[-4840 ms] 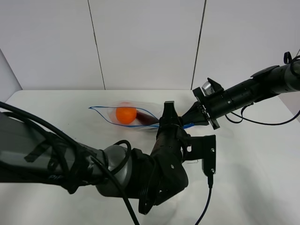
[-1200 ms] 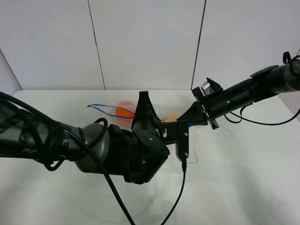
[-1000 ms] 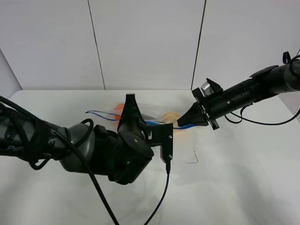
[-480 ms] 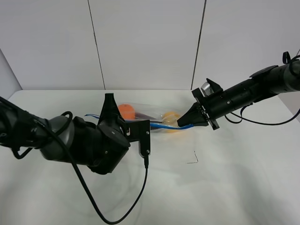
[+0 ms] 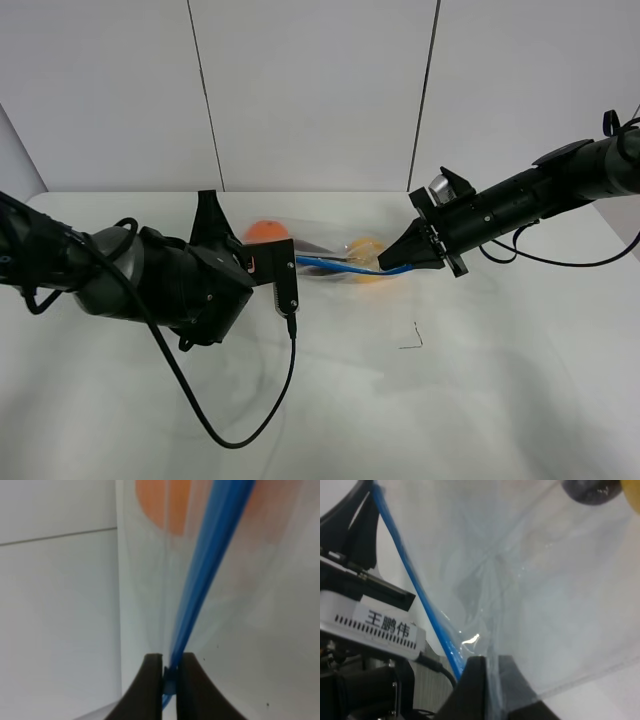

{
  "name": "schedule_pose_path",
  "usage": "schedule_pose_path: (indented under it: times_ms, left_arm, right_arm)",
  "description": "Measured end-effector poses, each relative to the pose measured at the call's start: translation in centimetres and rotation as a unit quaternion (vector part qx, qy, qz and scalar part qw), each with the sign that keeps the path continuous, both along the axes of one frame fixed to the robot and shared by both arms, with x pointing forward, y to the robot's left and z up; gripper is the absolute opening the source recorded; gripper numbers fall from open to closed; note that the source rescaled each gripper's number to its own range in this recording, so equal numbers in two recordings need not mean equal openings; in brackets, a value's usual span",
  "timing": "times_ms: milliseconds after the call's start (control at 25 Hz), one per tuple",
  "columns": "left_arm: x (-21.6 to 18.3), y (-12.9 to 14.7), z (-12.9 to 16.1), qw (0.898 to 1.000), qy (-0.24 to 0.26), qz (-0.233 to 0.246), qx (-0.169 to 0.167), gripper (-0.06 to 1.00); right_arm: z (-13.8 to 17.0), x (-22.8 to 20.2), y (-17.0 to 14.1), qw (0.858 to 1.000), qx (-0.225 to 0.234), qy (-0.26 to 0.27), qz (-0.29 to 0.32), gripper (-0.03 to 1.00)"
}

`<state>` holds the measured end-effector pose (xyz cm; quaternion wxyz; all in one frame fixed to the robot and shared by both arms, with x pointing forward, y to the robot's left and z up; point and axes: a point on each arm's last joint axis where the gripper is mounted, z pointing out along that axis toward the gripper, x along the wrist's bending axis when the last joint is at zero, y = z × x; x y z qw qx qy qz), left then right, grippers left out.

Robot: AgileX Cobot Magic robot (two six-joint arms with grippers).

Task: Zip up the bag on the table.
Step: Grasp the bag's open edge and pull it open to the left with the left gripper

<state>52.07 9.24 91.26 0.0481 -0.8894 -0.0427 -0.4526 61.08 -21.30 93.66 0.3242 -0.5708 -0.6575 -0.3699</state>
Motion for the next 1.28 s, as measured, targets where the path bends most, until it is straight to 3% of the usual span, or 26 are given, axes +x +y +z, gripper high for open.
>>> schedule_pose_path:
  times_ms: [1280]
  left_arm:
    - [1.4,2.1,-0.1,0.999,0.003,0.042,-0.008,0.00]
  right_arm:
    - [0.0,0.0,0.0,1.000,-0.002,0.000,0.001,0.00]
